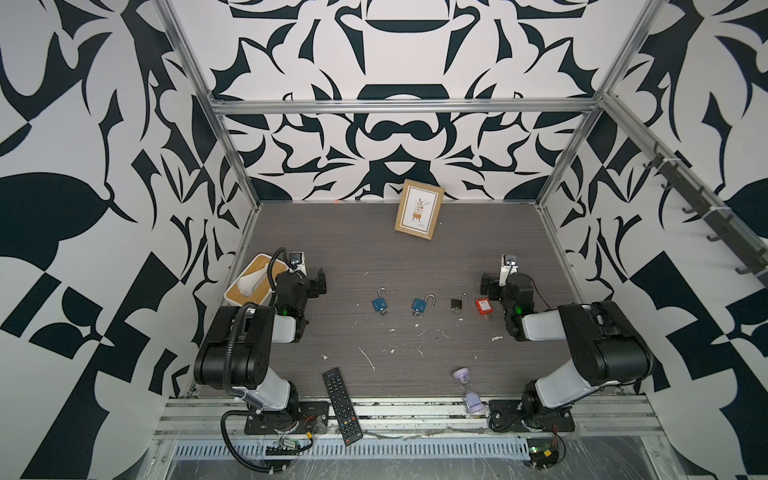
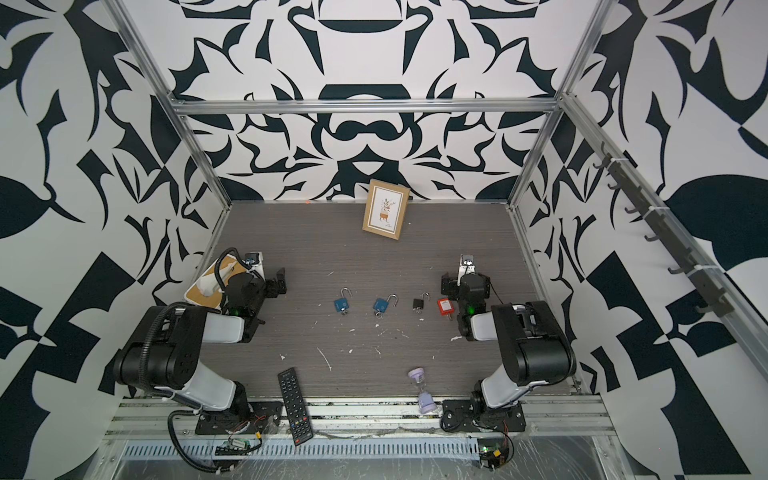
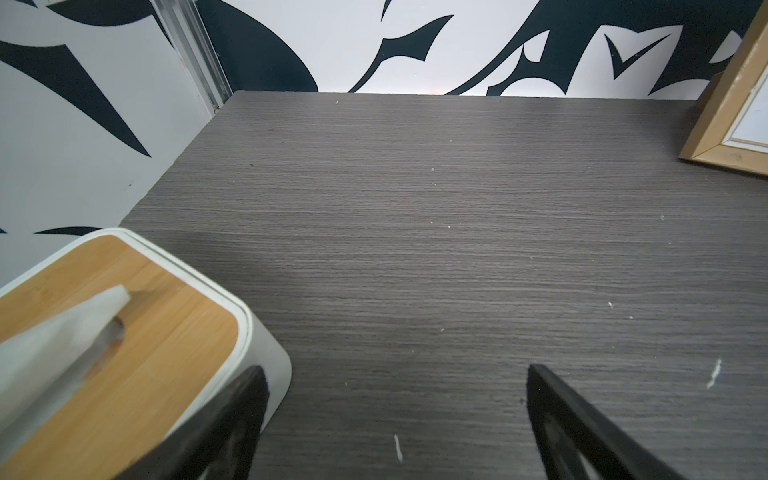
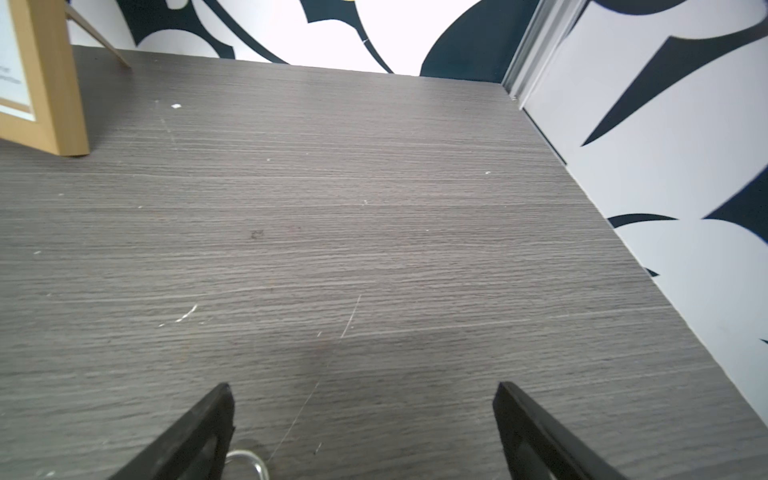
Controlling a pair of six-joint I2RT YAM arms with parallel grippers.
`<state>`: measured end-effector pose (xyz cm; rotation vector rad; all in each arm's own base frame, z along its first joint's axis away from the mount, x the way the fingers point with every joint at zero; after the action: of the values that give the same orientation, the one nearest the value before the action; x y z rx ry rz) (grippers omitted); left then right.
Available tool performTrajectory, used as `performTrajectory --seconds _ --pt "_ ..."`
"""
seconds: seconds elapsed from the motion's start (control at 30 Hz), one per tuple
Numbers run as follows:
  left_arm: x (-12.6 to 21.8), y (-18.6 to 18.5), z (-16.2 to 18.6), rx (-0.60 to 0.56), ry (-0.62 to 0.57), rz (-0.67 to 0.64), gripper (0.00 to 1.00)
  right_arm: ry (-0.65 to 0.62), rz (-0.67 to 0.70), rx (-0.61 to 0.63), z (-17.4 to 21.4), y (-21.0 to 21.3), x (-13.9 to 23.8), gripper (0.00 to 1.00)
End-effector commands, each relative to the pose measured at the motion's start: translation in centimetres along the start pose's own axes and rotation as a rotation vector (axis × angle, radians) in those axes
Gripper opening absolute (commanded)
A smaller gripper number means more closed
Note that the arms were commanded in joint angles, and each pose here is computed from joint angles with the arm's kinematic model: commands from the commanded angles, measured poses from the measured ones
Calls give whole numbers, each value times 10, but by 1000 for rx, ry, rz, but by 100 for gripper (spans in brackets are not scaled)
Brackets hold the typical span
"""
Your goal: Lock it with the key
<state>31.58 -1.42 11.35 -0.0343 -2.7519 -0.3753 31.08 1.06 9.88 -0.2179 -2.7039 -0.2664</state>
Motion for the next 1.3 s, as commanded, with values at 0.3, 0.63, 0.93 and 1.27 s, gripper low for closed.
performTrajectory --seconds 0.3,0.63,0.93,1.27 --pt "37 -9 -107 239 88 154 99 84 236 64 -56 33 18 99" --pt "58 -30 -112 497 212 450 99 401 -61 -179 -76 72 60 99" --pt "73 -53 -110 499 217 612 99 668 11 -131 -31 72 80 81" --pt "67 -98 -113 423 270 722 96 713 128 -123 -1 60 59 70"
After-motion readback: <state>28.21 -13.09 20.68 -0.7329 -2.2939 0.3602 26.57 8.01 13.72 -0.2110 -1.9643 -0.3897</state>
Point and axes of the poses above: each gripper's point midway between its finger pads, its own x axis back along the fingers, its own y axis along the line the jaws close on, z = x × y, the point moved 8 cm from there along x, back along the fingers, and after that the axes turned 15 degrees about -x, right-handed, at the moved point
